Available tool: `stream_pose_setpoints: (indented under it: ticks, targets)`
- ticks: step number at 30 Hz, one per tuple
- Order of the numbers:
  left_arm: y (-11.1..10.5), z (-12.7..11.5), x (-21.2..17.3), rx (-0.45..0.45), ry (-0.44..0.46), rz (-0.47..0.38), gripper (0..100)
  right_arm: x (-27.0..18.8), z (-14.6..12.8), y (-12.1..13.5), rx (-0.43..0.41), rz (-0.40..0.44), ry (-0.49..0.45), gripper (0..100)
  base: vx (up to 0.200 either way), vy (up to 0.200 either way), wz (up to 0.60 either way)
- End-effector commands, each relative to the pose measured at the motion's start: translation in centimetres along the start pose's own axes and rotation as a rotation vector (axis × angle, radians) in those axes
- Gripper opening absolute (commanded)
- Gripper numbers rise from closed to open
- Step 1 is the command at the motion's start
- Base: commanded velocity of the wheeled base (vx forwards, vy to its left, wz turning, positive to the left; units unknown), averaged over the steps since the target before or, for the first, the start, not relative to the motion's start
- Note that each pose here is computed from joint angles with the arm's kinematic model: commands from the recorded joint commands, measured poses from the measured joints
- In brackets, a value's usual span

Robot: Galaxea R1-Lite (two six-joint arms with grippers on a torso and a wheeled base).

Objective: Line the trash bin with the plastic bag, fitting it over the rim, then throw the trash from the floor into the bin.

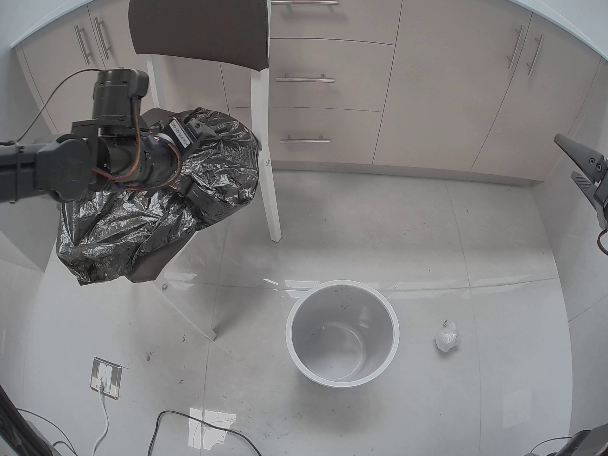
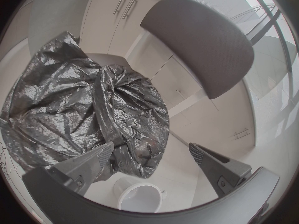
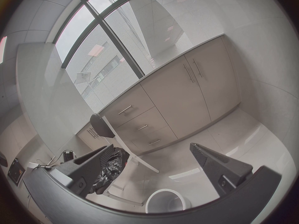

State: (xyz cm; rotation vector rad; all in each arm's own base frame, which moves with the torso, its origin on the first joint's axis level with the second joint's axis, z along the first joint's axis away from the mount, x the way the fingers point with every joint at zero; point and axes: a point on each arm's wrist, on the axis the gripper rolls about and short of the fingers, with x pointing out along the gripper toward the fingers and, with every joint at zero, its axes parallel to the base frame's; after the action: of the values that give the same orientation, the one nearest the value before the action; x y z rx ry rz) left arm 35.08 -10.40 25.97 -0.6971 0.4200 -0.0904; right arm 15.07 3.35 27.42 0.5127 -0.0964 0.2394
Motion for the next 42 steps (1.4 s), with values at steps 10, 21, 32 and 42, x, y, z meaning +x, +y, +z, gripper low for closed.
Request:
stream_pose_setpoints:
  ticks: [10,21,32,42]
  targets:
    - [1.1,-0.2,2.3,-0.052,-0.015,0.083,100,0.6,-0.7,-0.1,0.006,-0.001,0.032,100,0.000,0.000,0.00]
    - [2.6,-0.9,4.7,-0.046,-0.001,0.139,100,0.3,-0.6,0.1,0.007,0.011,0.025,100,0.000,0.000,0.00]
    - [3.7,0.4,5.7,-0.056,-0.031,0.162,100,0.2,-0.5,0.1,0.004,0.014,0.021,100,0.000,0.000,0.00]
    - [4.3,-0.2,6.6,-0.055,-0.013,0.179,100,0.2,-0.4,0.2,0.004,0.015,0.015,100,0.000,0.000,0.00]
